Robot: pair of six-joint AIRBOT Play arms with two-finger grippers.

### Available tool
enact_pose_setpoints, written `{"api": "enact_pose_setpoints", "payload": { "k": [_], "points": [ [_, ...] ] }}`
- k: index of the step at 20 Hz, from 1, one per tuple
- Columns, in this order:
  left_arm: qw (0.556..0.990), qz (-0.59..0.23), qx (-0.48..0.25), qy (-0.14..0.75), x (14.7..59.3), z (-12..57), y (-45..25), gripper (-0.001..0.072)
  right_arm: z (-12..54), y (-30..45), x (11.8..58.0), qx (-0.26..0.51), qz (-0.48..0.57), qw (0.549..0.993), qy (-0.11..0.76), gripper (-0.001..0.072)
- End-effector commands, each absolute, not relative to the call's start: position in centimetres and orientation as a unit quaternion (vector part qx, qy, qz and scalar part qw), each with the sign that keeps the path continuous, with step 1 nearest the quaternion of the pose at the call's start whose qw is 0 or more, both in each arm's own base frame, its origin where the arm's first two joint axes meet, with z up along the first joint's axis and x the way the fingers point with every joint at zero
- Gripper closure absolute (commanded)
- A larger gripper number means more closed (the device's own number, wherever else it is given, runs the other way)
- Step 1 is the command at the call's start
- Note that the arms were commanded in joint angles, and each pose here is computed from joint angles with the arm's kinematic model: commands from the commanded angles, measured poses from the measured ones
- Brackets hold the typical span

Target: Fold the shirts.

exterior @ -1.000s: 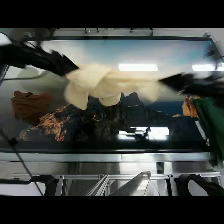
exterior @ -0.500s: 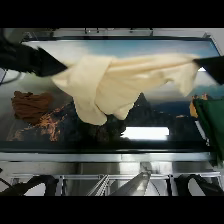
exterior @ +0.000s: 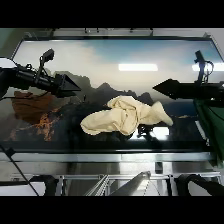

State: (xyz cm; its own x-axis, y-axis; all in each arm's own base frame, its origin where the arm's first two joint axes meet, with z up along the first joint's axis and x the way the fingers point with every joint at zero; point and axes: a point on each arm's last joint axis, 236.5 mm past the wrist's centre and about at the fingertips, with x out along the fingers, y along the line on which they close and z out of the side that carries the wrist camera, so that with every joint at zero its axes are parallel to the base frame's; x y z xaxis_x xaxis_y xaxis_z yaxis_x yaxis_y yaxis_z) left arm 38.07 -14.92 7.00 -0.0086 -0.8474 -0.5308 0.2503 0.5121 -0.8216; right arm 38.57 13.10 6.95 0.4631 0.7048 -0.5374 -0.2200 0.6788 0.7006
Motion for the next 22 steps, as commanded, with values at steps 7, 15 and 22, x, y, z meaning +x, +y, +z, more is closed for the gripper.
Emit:
{"api": "enact_pose_setpoints", "payload": {
  "k": [7, 15, 22],
  "points": [
    [0.566, -0.296, -0.33, 0.695, 30.6, -4.5, -9.8, -0.0001, -4.6, 3.8, 33.7, 0.23, 0.119, 0.754, 0.604, 0.0154],
    [0.481, -0.34, -0.315, 0.744, 26.5, -9.6, -17.9, 0.0018, -10.4, 7.8, 31.7, 0.262, 0.164, 0.671, 0.674, 0.0156],
    [0.508, -0.38, -0.266, 0.726, 30.4, -9.0, -20.5, 0.0697, -8.5, 13.7, 31.8, 0.271, 0.266, 0.661, 0.647, 0.0694]
  ]
}}
